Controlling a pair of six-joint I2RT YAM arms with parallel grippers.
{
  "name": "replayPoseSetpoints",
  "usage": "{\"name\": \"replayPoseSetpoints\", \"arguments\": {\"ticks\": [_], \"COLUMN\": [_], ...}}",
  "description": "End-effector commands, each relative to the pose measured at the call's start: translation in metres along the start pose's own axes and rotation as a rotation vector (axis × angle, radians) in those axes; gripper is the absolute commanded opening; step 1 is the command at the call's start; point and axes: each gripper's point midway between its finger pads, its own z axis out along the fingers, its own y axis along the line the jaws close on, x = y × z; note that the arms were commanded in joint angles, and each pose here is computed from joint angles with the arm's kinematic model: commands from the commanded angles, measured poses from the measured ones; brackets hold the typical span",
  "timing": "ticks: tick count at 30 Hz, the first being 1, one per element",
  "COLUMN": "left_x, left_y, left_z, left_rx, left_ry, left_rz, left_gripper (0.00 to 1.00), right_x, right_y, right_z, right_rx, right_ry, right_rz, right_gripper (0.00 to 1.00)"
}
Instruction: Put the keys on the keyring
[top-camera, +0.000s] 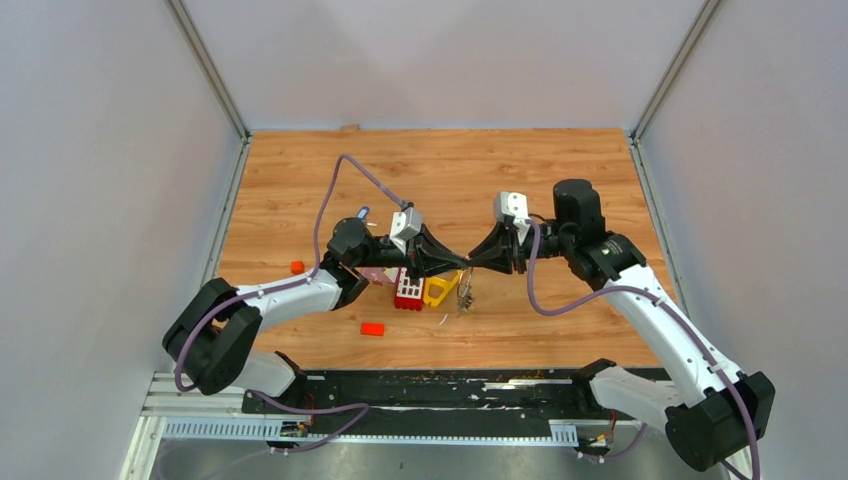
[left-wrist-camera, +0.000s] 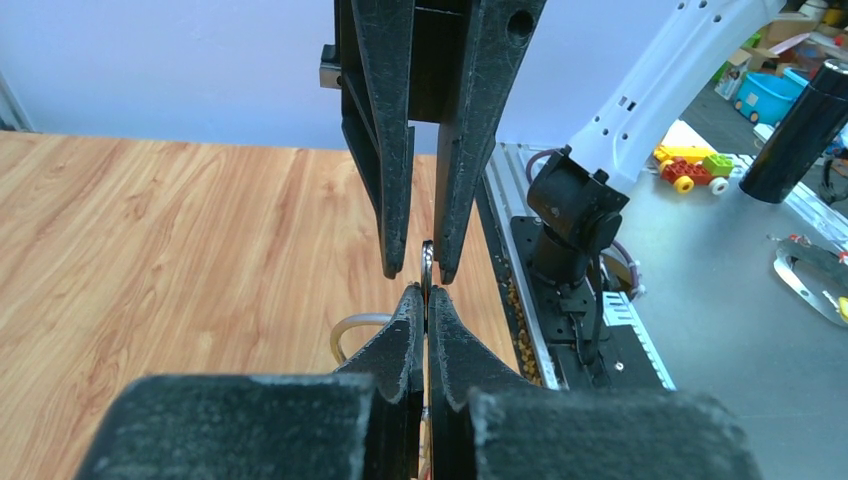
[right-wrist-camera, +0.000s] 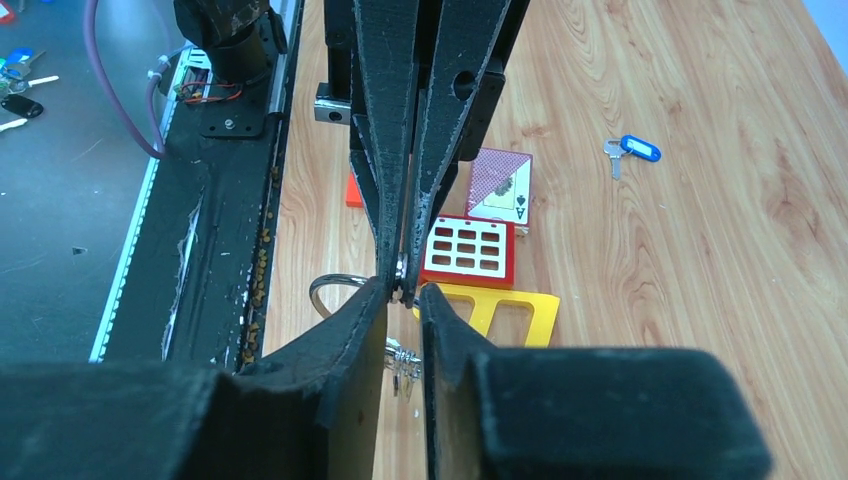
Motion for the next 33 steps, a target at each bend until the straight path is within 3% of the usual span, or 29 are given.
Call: {"name": "replayPoseSetpoints", "arguments": {"ticks": [1,8,14,20,23,33], "left_x": [-0.013,-0.013,-0.012,-0.014,-0.016,-0.016], "left_y": [-0.005,-0.005,-0.004,0.0,0.003,0.009], "left_z": [0.003,0.003,0.003,0.002,0.0,0.003], "left_rx": [0.023,0.028,0.023,0.007,-0.01,0.0], "left_ry": [-0.042,-0.043,-0.039,-0.003,0.039,0.097], "left_rz": [0.045,0.046,0.055,0.125,0.192,0.21], "left_gripper": [0.0,0.0,0.01,0.3,0.37,0.27], "right_x": [-0.013,-0.013,-0.014,-0.01,-0.007,-0.004], "right_y": [-0.001,0.0,0.003,0.004,0.003,0.003], "right_z": [0.001,0.001,-0.001,-0.003,-0.003,-0.001], "right_rx": [-0.021,-0.032,-0.027,-0.014,-0.01,-0.019], "right_ry": [-0.041,-0.044,-0.042,-0.034,-0.029,-0.026], "right_rz": [-0.031,-0.032,-0.065,-0.078,-0.076,-0.062], "right_gripper": [0.16,0.0,0.0,0.0,0.0,0.0]}}
